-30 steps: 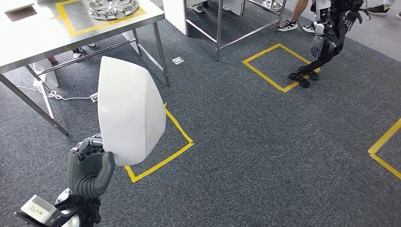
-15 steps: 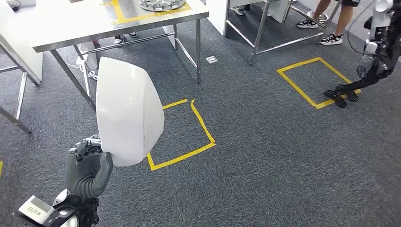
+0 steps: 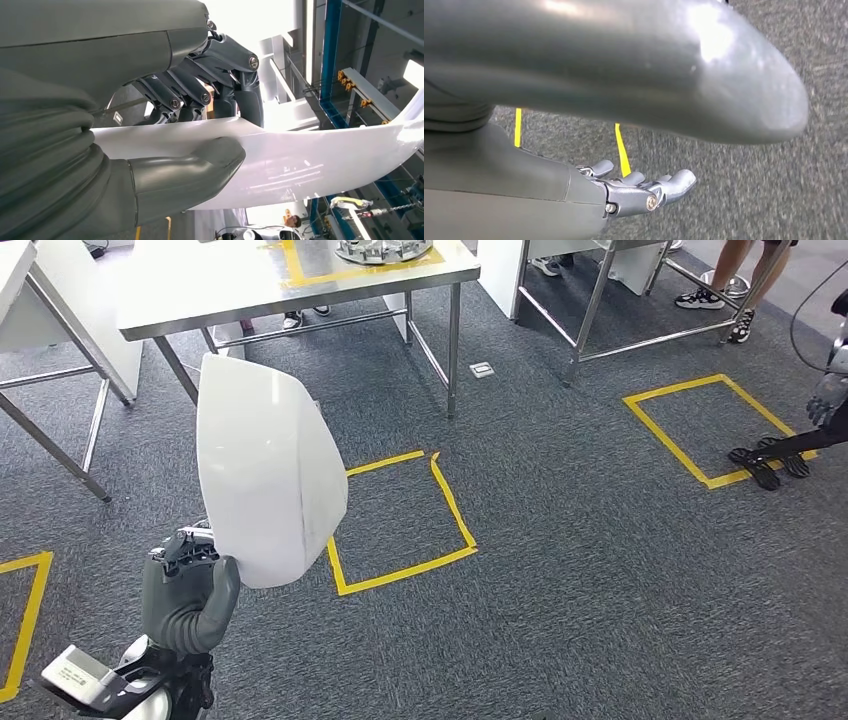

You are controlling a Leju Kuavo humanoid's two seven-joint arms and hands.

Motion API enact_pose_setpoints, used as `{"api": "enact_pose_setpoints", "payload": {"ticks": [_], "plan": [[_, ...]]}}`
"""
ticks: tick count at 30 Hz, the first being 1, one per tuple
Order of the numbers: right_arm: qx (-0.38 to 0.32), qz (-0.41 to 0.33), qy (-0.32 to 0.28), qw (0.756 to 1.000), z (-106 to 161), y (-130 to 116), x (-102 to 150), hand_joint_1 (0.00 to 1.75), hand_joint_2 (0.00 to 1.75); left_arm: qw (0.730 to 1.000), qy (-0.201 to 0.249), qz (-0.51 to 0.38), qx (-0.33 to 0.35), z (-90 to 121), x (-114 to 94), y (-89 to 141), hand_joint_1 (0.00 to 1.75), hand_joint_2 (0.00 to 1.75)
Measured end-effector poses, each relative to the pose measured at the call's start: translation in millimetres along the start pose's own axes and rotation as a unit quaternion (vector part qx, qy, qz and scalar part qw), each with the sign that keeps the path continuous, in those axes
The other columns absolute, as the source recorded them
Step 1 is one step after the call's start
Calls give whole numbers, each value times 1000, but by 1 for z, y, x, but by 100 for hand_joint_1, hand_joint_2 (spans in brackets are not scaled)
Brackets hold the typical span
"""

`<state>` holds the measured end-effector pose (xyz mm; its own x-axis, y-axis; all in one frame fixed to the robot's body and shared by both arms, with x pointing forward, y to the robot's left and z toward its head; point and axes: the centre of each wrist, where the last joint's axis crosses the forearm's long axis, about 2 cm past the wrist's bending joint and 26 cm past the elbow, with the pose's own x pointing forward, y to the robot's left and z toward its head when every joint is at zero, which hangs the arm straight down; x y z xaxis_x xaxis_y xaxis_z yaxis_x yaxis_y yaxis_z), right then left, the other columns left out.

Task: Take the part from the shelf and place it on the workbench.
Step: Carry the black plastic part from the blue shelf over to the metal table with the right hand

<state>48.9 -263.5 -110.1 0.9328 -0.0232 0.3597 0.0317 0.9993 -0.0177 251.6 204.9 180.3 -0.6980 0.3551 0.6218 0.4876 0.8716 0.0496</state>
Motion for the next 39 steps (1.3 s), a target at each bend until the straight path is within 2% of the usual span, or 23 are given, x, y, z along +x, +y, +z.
{"api": "enact_pose_setpoints", "payload": {"ticks": [39], "plan": [[16, -4, -5, 1000, 1, 3, -2, 0, 0, 1000, 12, 18, -4, 4, -2, 2, 175, 175]]}}
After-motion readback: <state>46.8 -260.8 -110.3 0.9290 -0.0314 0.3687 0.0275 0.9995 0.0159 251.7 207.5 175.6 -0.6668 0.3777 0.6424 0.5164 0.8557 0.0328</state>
